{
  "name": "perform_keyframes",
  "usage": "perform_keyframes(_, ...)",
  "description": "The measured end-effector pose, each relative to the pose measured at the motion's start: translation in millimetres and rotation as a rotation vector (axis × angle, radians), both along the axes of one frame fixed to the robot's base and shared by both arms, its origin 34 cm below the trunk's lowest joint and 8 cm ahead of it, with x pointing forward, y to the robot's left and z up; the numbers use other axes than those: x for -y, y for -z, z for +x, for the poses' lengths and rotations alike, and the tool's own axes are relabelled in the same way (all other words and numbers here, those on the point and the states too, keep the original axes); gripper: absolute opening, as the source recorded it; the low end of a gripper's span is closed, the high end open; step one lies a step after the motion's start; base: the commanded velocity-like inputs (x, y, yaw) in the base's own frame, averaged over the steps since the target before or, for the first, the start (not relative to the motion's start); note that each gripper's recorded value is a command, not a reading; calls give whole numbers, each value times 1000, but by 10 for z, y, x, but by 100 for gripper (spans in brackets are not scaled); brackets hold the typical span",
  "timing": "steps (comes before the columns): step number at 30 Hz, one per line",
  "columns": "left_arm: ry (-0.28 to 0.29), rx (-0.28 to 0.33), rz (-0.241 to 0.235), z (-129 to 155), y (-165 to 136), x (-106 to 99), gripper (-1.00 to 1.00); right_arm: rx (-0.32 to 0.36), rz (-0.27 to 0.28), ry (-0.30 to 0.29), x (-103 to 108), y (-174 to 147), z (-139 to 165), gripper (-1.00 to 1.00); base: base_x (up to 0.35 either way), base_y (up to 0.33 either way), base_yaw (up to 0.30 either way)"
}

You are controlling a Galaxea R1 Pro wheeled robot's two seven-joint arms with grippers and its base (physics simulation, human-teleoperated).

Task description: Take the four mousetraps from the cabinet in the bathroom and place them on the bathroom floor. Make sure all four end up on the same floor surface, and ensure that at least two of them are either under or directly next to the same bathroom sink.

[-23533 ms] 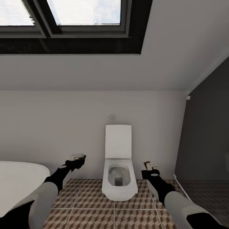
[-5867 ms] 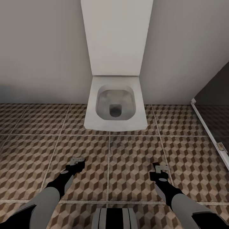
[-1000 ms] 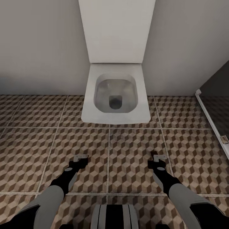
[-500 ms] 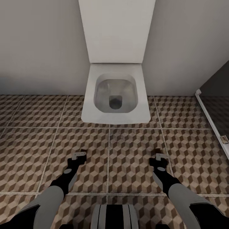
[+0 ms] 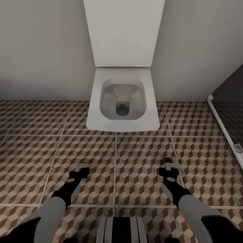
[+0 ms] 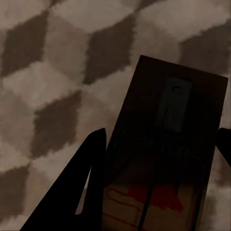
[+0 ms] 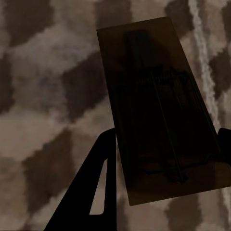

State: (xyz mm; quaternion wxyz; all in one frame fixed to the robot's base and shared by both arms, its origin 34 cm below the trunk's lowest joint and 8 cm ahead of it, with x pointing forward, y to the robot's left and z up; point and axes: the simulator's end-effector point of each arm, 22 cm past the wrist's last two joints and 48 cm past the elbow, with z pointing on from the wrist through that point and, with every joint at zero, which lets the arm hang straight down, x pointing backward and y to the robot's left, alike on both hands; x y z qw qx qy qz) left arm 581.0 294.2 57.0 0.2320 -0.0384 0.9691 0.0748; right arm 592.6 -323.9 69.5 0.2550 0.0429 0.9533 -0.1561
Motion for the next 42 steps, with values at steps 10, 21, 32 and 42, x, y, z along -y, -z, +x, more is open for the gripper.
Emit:
perform_keyframes(10, 4, 26, 20, 113, -65, -106, -100, -8, -3, -12, -9, 6, -6, -100, 0, 0, 0)
perform_keyframes(21, 7, 65, 23, 279, -152, -68, -100, -8, -3, -14, -12, 6, -3, -100, 0, 0, 0)
perform_keyframes(32, 9, 64, 20, 282, -152, -42, -100, -9, -4, -12, -5, 6, -8, -100, 0, 0, 0)
perform_keyframes(42, 6, 61, 18, 273, -146, -19, -100, -7, -4, -12, -6, 3, -1, -100, 0, 0, 0)
